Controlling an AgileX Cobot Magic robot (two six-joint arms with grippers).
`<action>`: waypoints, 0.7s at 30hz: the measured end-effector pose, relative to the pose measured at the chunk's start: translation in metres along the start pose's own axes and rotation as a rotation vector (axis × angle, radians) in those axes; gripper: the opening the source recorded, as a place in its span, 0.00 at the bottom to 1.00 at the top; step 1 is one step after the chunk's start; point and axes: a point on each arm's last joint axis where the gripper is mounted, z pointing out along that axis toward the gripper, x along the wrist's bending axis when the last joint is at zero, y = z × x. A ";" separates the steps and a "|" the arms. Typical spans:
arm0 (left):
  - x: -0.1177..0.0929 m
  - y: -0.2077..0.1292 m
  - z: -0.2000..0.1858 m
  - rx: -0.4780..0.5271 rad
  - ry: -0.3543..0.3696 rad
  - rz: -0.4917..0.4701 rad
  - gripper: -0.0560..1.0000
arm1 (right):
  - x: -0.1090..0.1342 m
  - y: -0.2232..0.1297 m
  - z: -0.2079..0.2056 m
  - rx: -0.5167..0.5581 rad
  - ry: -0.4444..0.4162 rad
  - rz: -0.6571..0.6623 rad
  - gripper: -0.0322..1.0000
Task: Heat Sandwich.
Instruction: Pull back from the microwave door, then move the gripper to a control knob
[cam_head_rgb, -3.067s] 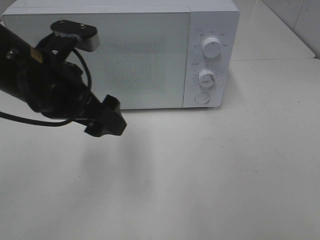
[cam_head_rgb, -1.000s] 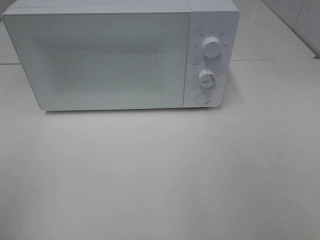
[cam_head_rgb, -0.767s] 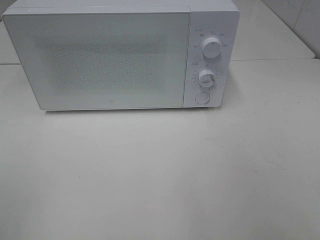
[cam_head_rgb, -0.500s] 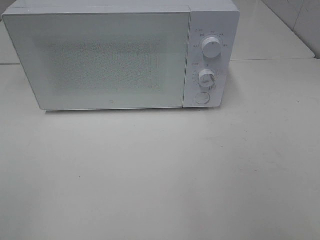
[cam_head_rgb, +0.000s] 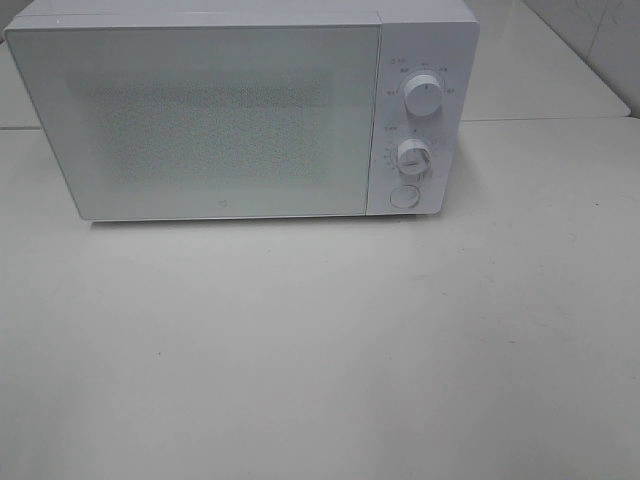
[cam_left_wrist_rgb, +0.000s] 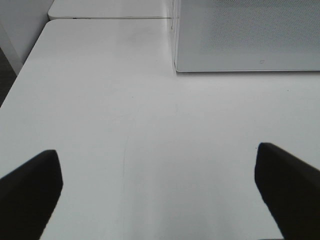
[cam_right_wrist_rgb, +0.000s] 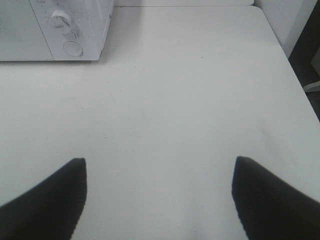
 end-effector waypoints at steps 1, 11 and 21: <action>0.000 0.000 0.000 0.000 0.000 0.000 0.99 | 0.000 0.000 0.000 0.000 0.000 0.000 0.77; 0.000 0.000 0.000 0.000 0.000 -0.002 0.99 | 0.000 0.000 0.000 0.000 0.000 0.000 0.77; 0.000 0.000 0.000 0.000 -0.005 0.000 0.99 | 0.000 0.000 0.000 0.000 0.000 0.000 0.77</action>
